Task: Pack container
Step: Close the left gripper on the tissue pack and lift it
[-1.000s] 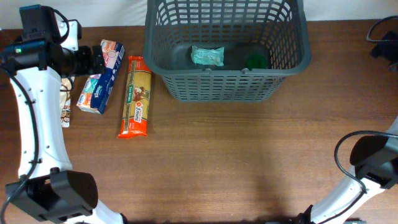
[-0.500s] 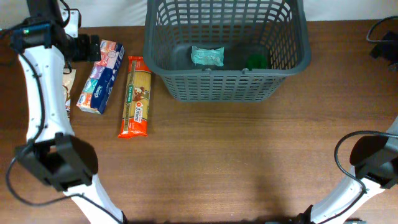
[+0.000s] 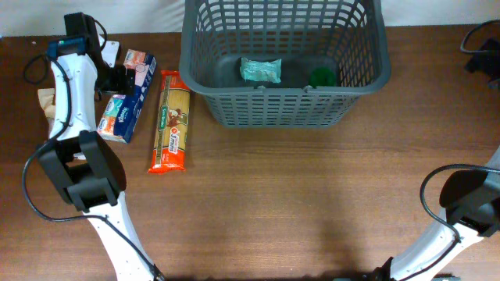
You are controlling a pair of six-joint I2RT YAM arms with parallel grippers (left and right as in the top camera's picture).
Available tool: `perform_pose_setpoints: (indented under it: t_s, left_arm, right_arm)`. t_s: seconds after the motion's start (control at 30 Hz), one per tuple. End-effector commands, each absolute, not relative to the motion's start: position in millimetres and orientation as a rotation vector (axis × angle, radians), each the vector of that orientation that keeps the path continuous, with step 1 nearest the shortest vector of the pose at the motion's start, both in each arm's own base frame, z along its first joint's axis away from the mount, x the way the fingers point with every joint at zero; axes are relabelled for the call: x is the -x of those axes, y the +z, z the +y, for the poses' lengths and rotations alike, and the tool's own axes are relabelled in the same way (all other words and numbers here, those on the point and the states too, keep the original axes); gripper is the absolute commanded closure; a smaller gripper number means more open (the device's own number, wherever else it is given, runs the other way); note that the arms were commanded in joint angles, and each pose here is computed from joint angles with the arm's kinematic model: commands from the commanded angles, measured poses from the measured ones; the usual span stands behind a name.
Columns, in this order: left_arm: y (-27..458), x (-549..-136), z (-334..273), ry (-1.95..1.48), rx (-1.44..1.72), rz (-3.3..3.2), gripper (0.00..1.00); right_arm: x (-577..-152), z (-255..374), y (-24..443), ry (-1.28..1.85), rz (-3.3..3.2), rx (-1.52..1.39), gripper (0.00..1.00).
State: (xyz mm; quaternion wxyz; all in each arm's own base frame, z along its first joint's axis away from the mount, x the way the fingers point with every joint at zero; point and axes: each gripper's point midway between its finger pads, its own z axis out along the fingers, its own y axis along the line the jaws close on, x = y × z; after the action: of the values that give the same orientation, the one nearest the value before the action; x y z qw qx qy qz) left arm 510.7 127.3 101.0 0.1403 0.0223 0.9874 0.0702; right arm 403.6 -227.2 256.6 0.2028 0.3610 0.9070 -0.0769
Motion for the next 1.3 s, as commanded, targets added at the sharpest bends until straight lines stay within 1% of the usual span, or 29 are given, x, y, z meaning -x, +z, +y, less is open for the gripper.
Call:
perform_pose_setpoints:
  t_s: [0.0,0.03,0.23,0.37,0.5,0.6,0.7,0.9,1.27]
  left_arm:
    - [99,-502,142,0.283,-0.005,2.893,0.02]
    - [98,-500,141,0.28,0.004,2.901,0.0]
    - [97,-487,147,0.334,0.087,2.947,0.01]
    - [101,-503,137,0.33,0.057,2.889,0.01]
    - [102,-523,115,0.309,-0.064,2.837,0.01]
    - [91,-529,109,0.307,-0.106,2.837,0.01]
    - [72,-528,119,0.305,-0.101,2.865,0.01]
    - [32,-516,129,0.061,-0.027,2.94,0.01]
    - [15,-507,112,-0.043,-0.083,2.995,0.01]
  right_arm:
    - [-404,-224,261,-0.208,2.518,-1.011,0.01]
    - [-404,-224,261,-0.208,2.518,-1.011,0.01]
    - [-404,-224,261,-0.208,2.518,-1.011,0.01]
    - [-404,-224,261,-0.208,2.518,-1.011,0.01]
    - [-404,-224,261,-0.208,2.518,-1.011,0.01]
    - [-404,-224,261,-0.208,2.518,-1.011,0.01]
    - [-404,-224,261,-0.208,2.518,-1.011,0.01]
    - [-404,-224,261,-0.208,2.518,-1.011,0.01]
    - [-404,-224,261,-0.208,2.518,-1.011,0.01]
